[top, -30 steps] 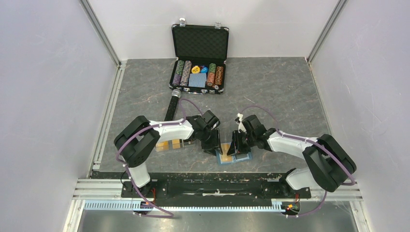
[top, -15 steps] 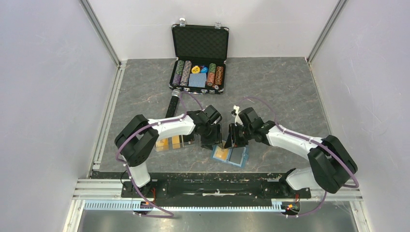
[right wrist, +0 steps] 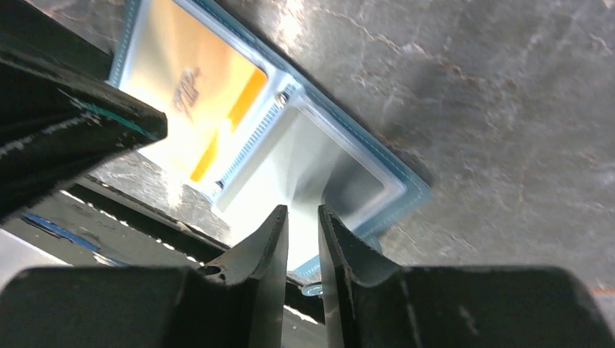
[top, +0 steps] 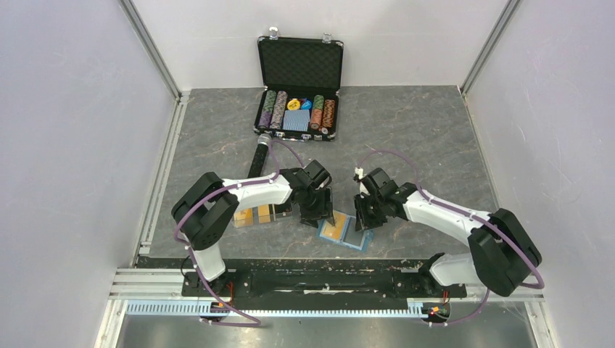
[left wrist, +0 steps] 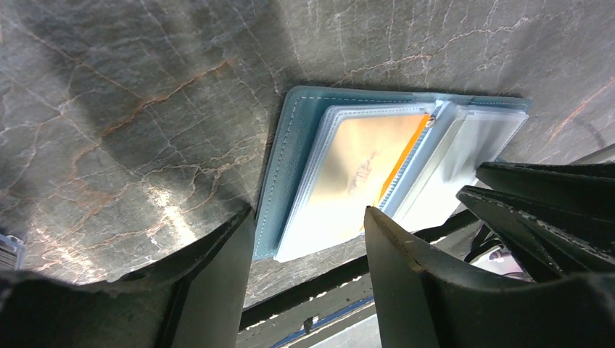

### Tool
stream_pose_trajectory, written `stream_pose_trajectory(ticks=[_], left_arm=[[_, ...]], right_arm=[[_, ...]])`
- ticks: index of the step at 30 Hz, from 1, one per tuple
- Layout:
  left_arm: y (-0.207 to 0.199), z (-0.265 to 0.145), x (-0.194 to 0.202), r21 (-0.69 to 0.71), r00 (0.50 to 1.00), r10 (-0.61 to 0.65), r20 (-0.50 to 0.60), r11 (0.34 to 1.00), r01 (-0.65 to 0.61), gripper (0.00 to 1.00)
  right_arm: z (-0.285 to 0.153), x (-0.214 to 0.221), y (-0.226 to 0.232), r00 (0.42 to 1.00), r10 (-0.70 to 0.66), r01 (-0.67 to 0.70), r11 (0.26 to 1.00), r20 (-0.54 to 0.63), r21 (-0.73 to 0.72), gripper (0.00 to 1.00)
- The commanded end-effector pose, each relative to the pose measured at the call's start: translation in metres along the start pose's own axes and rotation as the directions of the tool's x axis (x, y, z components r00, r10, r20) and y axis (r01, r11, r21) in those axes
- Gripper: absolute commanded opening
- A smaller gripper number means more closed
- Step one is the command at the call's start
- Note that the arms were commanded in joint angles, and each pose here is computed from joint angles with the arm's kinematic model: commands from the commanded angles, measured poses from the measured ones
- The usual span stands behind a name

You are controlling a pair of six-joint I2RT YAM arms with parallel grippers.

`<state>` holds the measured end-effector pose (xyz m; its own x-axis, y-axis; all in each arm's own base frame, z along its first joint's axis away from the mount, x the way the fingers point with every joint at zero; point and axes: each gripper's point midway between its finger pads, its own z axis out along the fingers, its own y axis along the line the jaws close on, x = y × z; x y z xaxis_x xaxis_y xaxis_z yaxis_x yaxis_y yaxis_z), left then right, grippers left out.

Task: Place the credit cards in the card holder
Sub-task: Close the card holder at the center of the board.

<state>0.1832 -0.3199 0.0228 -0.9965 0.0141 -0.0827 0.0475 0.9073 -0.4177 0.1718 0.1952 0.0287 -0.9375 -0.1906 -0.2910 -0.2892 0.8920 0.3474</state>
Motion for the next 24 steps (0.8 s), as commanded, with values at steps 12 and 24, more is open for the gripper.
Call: stream_pose_trajectory(ticks=[12, 24], left_arm=[[-0.004, 0.015, 0.004, 0.058, 1.0, 0.02, -0.015, 0.998, -0.019, 0.61], [-0.06, -0.028, 0.003, 0.302, 0.999, 0.045, -0.006, 0.952, -0.041, 0.55]], right_arm=[[0.006, 0.052, -0.04, 0.996, -0.02, 0.029, 0.993, -0.086, 0.11, 0.08], [0.014, 0.054, -0.041, 0.996, -0.006, 0.015, 0.994, -0.09, 0.105, 0.06]])
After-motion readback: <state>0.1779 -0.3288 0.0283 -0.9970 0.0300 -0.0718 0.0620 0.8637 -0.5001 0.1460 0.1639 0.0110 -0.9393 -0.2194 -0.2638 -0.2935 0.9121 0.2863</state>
